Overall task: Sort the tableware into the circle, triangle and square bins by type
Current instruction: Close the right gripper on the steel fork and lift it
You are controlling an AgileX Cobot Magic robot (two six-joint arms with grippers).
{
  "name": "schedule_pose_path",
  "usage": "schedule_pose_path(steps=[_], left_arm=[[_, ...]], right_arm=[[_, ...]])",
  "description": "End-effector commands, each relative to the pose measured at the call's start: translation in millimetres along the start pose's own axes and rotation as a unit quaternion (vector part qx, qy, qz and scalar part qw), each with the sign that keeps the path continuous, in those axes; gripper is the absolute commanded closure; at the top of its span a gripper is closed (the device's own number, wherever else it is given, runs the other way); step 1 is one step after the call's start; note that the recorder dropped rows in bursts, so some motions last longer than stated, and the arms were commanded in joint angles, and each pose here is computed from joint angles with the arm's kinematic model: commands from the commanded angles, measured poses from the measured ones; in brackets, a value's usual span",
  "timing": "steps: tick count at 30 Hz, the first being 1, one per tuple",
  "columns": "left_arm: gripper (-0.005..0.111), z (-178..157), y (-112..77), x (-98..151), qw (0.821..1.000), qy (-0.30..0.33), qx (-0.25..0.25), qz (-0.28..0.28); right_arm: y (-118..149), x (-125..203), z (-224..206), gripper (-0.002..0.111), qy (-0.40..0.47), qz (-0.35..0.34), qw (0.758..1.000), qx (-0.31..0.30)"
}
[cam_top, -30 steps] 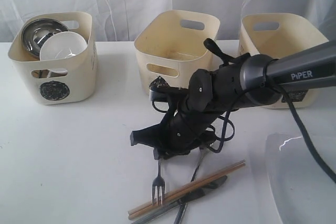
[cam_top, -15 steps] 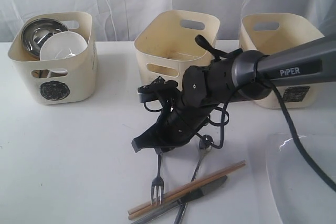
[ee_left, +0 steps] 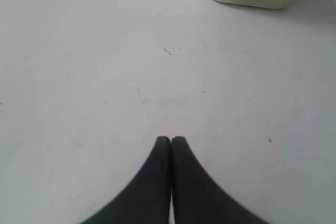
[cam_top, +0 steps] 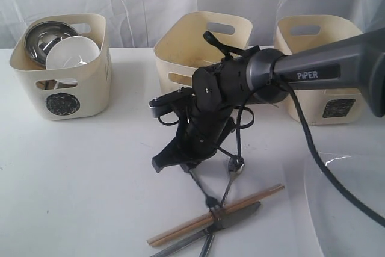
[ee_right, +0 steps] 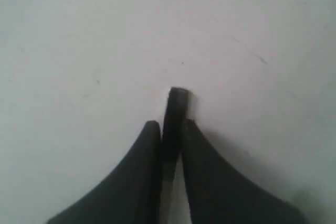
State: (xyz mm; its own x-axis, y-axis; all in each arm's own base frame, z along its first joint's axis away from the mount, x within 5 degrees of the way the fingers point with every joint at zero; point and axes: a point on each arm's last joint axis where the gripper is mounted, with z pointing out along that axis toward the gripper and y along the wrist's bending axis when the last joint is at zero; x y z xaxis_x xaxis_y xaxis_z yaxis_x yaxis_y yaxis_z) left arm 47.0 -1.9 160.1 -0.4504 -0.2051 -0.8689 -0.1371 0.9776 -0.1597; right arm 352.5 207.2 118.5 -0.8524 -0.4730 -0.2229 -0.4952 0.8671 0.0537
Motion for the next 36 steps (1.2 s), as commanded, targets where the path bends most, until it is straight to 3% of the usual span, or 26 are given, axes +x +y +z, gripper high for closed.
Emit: schedule_pose_path(steps=[1, 8, 18, 25, 27, 31, 36], left_arm=[[0.107, 1.3, 0.2, 6.3, 1.0, 0.022, 0.003, 0.003], [0.107, 1.3, 0.2, 6.3, 1.0, 0.022, 0.003, 0.003], [0.107, 1.3, 0.2, 6.3, 1.0, 0.022, 0.003, 0.003], [0.107, 1.3, 0.2, 6.3, 1.0, 0.022, 0.003, 0.003], [0.107, 1.3, 0.2, 6.3, 1.0, 0.022, 0.003, 0.003], [0.107, 1.3, 0.2, 6.3, 1.0, 0.022, 0.003, 0.003], [0.107, 1.3, 0.2, 6.3, 1.0, 0.022, 0.003, 0.003]], right_arm=[[-16.9, 33.6, 35.7, 0.1, 0.147, -0.043, 0.987, 0.058], [-16.9, 28.8, 37.0, 0.108, 0.12, -0.052, 0.99, 0.058], [-6.3, 19.7, 1.7, 0.108, 0.081, -0.064, 0.995, 0.011], [-6.6, 15.1, 5.6, 0.108, 0.055, -0.066, 0.996, 0.013], [-6.5, 18.3, 5.2, 0.1, 0.073, -0.066, 0.995, 0.012], [-6.3, 25.5, 3.8, 0.07, 0.113, -0.065, 0.991, 0.008], [-5.5, 24.8, -9.0, 0.068, 0.131, -0.063, 0.989, 0.006]])
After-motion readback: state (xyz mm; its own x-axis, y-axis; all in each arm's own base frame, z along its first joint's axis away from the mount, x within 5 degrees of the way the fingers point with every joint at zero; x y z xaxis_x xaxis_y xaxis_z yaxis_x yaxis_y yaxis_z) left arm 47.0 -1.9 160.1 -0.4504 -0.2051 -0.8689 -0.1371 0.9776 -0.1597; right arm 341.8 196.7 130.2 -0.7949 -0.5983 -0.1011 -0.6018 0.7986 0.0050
